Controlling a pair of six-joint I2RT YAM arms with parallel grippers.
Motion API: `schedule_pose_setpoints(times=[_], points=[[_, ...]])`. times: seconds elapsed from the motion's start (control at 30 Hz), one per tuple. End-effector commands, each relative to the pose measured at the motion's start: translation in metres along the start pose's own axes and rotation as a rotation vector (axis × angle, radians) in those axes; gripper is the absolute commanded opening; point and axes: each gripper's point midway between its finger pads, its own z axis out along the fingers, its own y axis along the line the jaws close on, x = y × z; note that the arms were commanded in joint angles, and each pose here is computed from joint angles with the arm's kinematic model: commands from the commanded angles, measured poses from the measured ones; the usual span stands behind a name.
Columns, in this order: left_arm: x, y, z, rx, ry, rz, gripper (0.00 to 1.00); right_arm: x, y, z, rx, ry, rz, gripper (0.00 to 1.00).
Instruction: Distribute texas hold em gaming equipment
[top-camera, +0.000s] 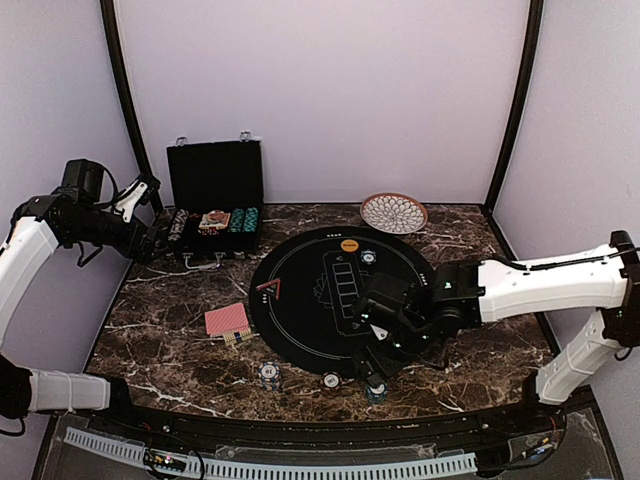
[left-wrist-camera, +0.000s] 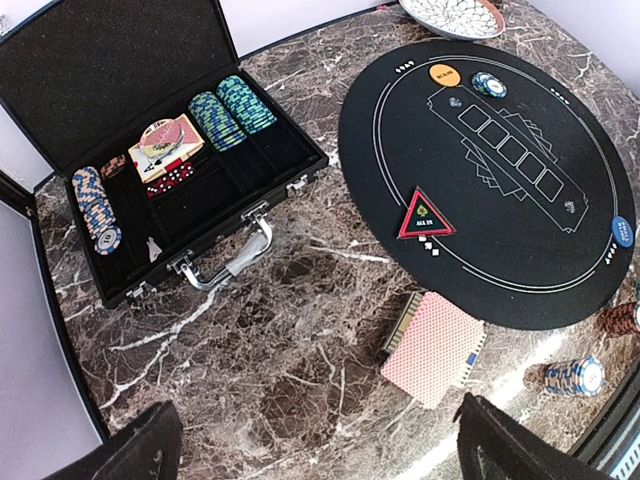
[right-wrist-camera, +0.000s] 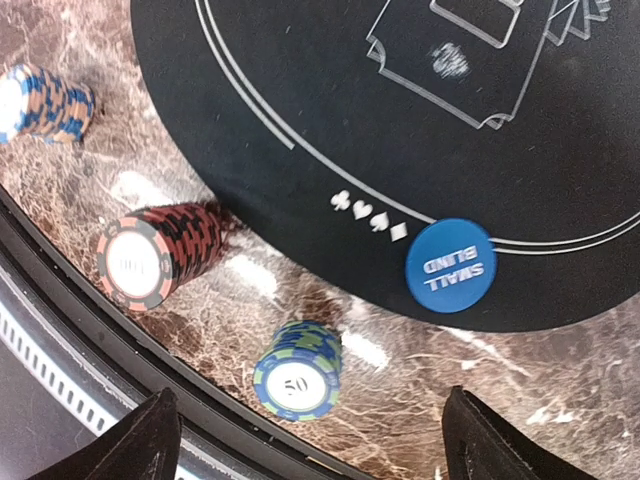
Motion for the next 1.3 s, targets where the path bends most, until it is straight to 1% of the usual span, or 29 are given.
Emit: schedule_pose_setpoints(times=[0.0,0.1,0.3,0.4,0.83,1.03,1.13,1.27], points=[[-0.004,-0.005,-0.012,0.009,-0.012,0.004,0.99,0.004,0.016,0.012,-0.033,0.014,-0.008,0.92],[-0.006,-0.005,-0.014,0.009,-0.014,0.005,0.99,0.012,0.018,0.021,-0.027,0.04,-0.032,0.91],[-0.007,-0.006,-0.015,0.012,-0.019,0.0,0.99,0.022,0.017,0.036,-0.016,0.074,-0.044,0.78],[-0.008,-0.005,-0.015,0.011,-0.021,0.002,0.99,0.027,0.014,0.041,-0.009,0.087,-0.044,0.73],[-0.011,-0.004,-0.015,0.009,-0.026,0.004,0.99,0.037,0.012,0.059,0.0,0.12,-0.052,0.58],[-0.011,-0.004,-0.015,0.007,-0.027,0.004,0.99,0.039,0.01,0.063,0.009,0.126,-0.055,0.54],[-0.011,-0.004,-0.015,0.006,-0.026,0.005,0.99,0.039,0.01,0.063,0.01,0.123,-0.051,0.48],[-0.01,-0.004,-0.016,0.004,-0.026,0.005,0.99,0.038,0.01,0.062,0.008,0.12,-0.048,0.37]])
